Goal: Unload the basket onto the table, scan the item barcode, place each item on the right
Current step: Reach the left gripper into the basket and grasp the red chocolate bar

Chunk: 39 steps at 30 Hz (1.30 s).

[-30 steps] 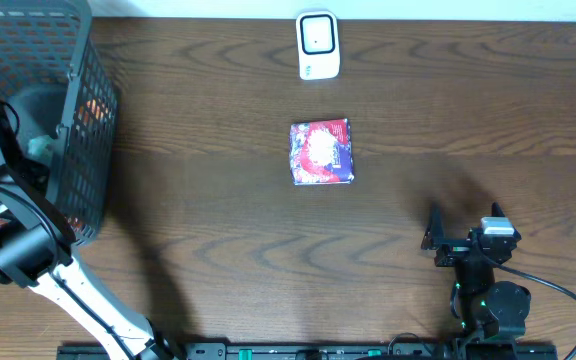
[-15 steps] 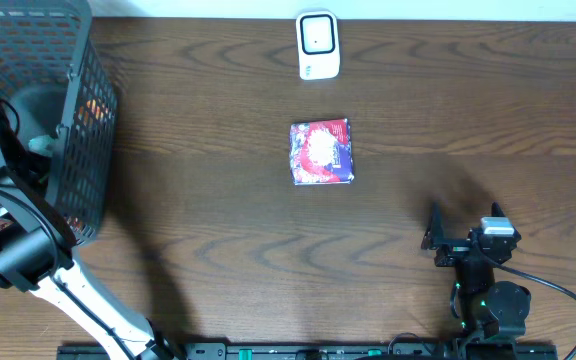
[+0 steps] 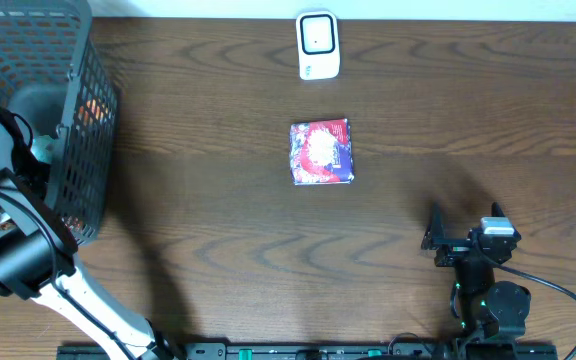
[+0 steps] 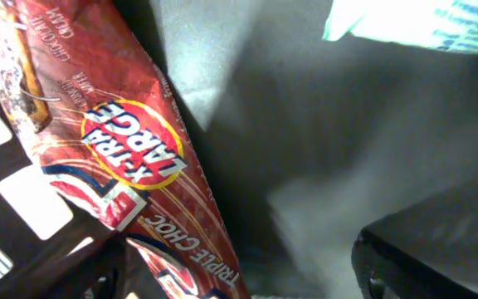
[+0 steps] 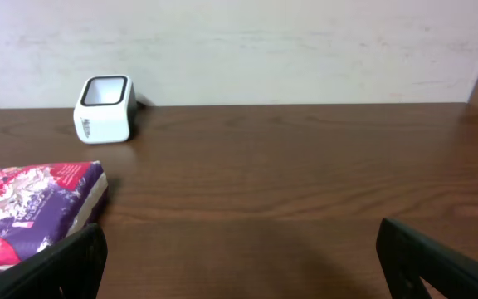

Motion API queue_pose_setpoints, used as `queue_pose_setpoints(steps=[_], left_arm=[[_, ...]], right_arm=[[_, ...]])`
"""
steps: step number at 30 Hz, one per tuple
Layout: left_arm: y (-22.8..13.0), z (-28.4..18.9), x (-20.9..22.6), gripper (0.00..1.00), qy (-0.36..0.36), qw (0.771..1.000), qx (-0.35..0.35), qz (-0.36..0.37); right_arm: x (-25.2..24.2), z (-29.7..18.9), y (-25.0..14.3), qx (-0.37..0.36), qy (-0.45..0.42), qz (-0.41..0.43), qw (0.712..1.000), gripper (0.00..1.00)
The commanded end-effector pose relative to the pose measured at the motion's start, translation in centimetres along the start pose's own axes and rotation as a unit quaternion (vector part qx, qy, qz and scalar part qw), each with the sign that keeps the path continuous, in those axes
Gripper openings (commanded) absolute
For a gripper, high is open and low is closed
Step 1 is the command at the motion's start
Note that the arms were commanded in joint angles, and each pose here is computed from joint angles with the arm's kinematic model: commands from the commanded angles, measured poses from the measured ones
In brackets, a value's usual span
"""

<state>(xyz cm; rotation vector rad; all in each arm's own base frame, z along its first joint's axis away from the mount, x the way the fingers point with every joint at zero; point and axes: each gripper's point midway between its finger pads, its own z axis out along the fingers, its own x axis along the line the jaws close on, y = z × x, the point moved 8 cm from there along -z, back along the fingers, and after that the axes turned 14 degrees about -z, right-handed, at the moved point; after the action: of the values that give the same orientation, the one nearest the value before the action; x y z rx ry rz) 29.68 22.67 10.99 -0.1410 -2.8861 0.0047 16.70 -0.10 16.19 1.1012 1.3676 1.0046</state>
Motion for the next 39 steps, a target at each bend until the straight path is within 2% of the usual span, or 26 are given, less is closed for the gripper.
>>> queue_pose_setpoints(steps=[1,3,5,6,8,9,16,25,26,28,29,32,33,39], left_arm=[[-0.4,2.5,0.0,0.62,0.024,1.0,0.019,-0.005],[-0.5,2.4,0.1,0.5,0.024,0.999,0.021,-0.005],[-0.6,2.4,0.1,0.43,0.024,0.999,0.025,-0.005],[-0.6,2.4,0.1,0.36,0.025,0.999,0.027,-0.005],[-0.8,2.3,0.2,0.08,0.023,0.999,0.035,-0.004],[-0.9,2.1,0.1,0.07,0.019,0.999,0.041,-0.004],[-0.6,-1.2,-0.5,0.07,-0.017,0.998,0.06,-0.006],[0.4,-8.5,0.0,0.08,-0.109,0.992,-0.024,0.05],[0.3,-8.8,0.1,0.11,-0.112,0.992,-0.027,0.048],[0.2,-8.5,0.2,0.34,-0.105,0.994,-0.019,0.039],[0.0,-8.2,0.3,0.36,-0.1,0.994,-0.013,0.03],[-0.4,-7.1,0.6,0.55,-0.084,0.996,0.002,-0.007],[-0.5,-6.7,0.7,0.58,-0.078,0.997,0.008,-0.021],[-0.9,-3.9,1.0,0.59,-0.046,0.993,0.016,-0.104]], right_arm=[[0.0,0.0,-0.1,0.001,0.0,0.007,1.0,0.99],[0.0,0.0,-0.1,0.001,0.0,0.007,1.0,0.99],[0.0,0.0,-0.1,0.001,0.0,0.007,1.0,0.99],[0.0,0.0,-0.1,0.001,0.0,0.007,1.0,0.99],[0.0,0.0,-0.1,0.001,0.0,0.007,1.0,0.99],[0.0,0.0,-0.1,0.001,0.0,0.007,1.0,0.99],[0.0,0.0,-0.1,0.001,0.0,0.007,1.0,0.99],[0.0,0.0,-0.1,0.001,0.0,0.007,1.0,0.99],[0.0,0.0,-0.1,0.001,0.0,0.007,1.0,0.99],[0.0,0.0,-0.1,0.001,0.0,0.007,1.0,0.99],[0.0,0.0,-0.1,0.001,0.0,0.007,1.0,0.99],[0.0,0.0,-0.1,0.001,0.0,0.007,1.0,0.99],[0.0,0.0,-0.1,0.001,0.0,0.007,1.0,0.99],[0.0,0.0,-0.1,0.001,0.0,0.007,1.0,0.99]])
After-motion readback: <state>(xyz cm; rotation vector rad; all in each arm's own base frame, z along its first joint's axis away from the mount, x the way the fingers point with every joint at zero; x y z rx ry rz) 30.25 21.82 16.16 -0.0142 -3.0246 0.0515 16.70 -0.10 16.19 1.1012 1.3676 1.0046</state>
